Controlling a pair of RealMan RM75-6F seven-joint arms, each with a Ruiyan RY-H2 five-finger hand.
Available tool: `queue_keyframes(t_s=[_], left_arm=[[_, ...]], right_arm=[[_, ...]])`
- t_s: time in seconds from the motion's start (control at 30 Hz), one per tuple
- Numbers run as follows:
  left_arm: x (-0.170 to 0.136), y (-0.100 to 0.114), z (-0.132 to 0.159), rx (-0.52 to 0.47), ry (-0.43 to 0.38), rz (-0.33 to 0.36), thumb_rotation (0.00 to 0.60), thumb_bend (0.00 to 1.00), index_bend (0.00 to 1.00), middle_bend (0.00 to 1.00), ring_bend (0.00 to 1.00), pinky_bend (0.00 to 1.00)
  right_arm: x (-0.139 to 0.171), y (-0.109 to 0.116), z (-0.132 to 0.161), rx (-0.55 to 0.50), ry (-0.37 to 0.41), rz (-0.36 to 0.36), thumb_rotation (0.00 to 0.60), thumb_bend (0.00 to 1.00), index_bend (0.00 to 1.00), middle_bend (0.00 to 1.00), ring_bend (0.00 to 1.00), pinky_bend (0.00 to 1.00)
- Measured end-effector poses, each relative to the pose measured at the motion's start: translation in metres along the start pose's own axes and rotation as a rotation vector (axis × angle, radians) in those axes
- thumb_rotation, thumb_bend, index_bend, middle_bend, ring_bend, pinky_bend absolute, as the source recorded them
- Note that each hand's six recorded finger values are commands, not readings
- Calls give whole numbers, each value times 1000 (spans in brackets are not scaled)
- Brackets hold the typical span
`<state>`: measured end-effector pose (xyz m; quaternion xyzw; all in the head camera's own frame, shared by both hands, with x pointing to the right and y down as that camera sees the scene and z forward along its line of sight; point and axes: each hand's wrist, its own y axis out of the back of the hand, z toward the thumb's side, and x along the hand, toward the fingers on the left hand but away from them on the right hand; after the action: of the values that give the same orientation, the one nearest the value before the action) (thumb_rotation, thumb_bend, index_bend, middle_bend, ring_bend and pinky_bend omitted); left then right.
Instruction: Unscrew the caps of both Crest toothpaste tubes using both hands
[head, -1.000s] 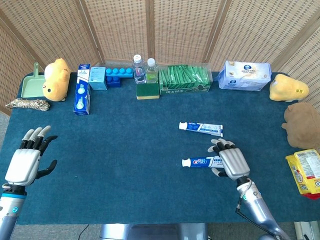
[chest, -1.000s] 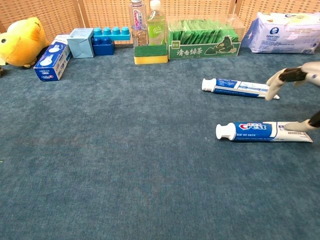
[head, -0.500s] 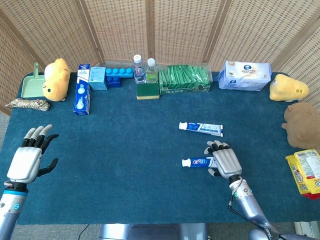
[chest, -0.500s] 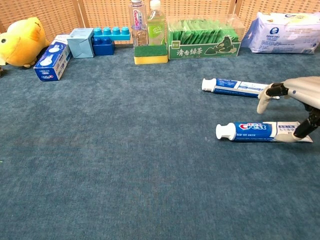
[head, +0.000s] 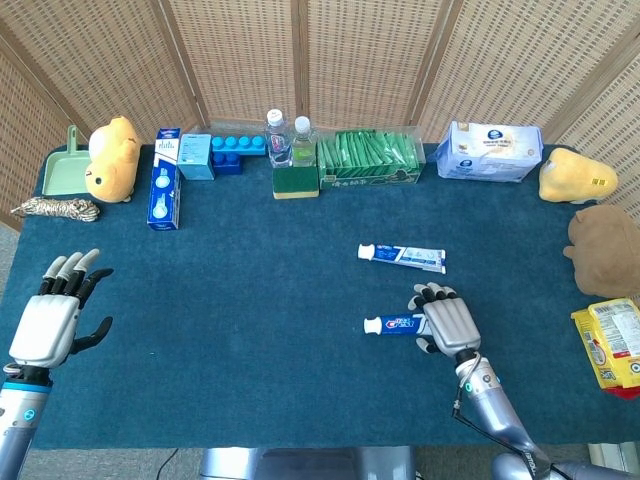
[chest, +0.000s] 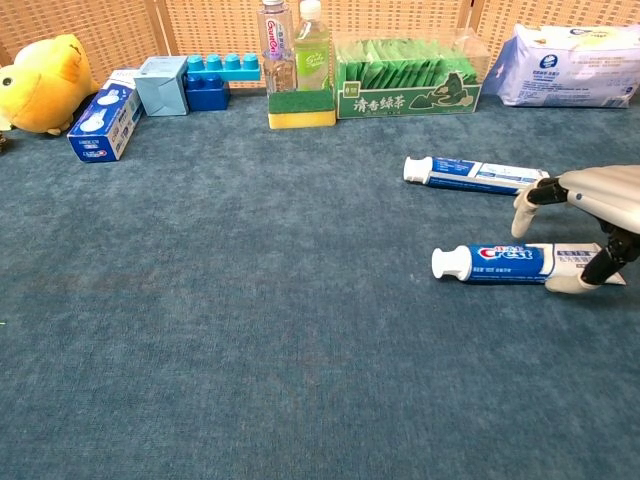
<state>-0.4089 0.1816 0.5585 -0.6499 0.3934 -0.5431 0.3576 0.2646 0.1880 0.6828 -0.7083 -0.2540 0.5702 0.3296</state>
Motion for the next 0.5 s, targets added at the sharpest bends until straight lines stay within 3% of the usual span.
queue_keyframes(t_s=[0.5], left_arm=[[-7, 5, -2, -1, 9, 15, 600, 293, 190, 41, 18, 25]], right_arm=[[-11, -5, 8, 9, 21, 30, 600, 268, 446, 206, 136, 221]])
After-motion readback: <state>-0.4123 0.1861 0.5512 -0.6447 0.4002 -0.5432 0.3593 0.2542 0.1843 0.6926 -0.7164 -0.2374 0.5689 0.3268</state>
